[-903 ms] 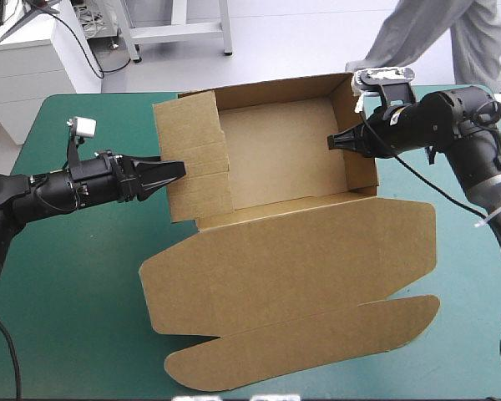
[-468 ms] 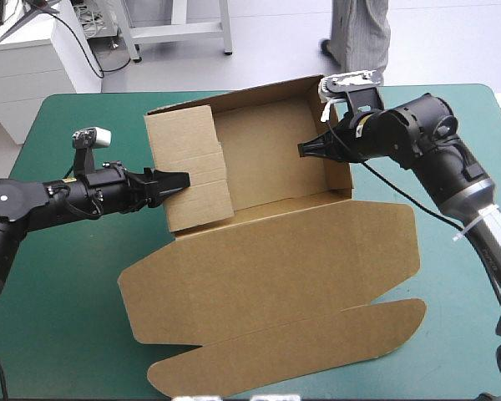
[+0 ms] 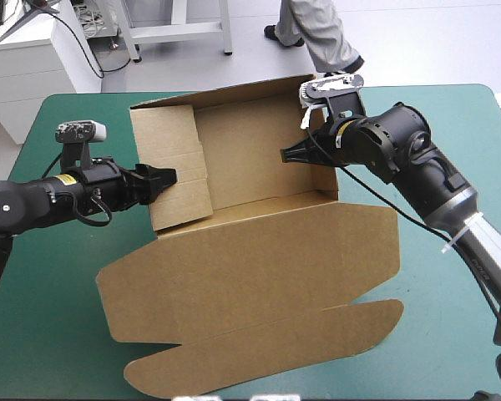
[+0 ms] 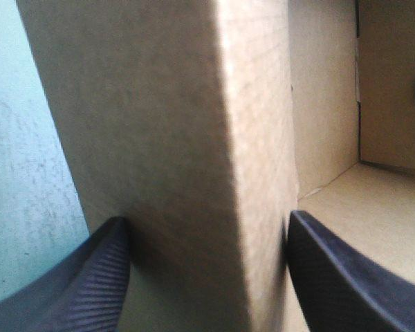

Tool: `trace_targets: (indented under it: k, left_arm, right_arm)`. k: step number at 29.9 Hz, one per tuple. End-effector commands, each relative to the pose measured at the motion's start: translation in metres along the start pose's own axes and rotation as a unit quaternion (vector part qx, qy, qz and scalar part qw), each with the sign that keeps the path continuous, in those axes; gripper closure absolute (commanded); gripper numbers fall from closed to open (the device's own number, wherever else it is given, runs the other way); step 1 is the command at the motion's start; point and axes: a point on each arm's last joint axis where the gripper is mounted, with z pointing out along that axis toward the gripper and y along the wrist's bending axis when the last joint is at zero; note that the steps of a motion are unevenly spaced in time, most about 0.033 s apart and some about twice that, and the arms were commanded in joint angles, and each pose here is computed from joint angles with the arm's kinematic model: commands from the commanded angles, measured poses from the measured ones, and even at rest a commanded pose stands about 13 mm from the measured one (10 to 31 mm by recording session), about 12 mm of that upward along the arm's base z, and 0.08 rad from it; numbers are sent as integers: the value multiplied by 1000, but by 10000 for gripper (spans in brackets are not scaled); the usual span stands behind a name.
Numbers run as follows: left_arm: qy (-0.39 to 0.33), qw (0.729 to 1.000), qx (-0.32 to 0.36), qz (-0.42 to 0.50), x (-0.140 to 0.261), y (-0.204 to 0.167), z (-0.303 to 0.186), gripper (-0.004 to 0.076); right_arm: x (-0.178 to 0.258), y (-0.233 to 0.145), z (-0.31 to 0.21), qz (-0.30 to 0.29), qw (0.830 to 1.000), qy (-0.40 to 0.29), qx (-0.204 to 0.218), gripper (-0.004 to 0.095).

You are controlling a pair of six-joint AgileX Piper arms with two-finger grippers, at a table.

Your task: Fold the box

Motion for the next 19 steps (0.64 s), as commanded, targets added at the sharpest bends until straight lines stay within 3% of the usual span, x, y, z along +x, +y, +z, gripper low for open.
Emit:
trace_targets:
  k: [1, 12, 19]
  left_arm:
    - [-33, 999, 12, -20, -12, -15, -15, 272]
    - [9, 999, -19, -49, -13, 0, 6, 267]
    - [-37, 997, -23, -58, -21, -1, 10, 267]
  right_arm:
    - [-12, 5, -26, 4, 998, -67, -14, 913]
    - [-9, 21, -31, -8, 996, -82, 15, 911]
    - [-8, 22, -31, 6, 997, -78, 15, 911]
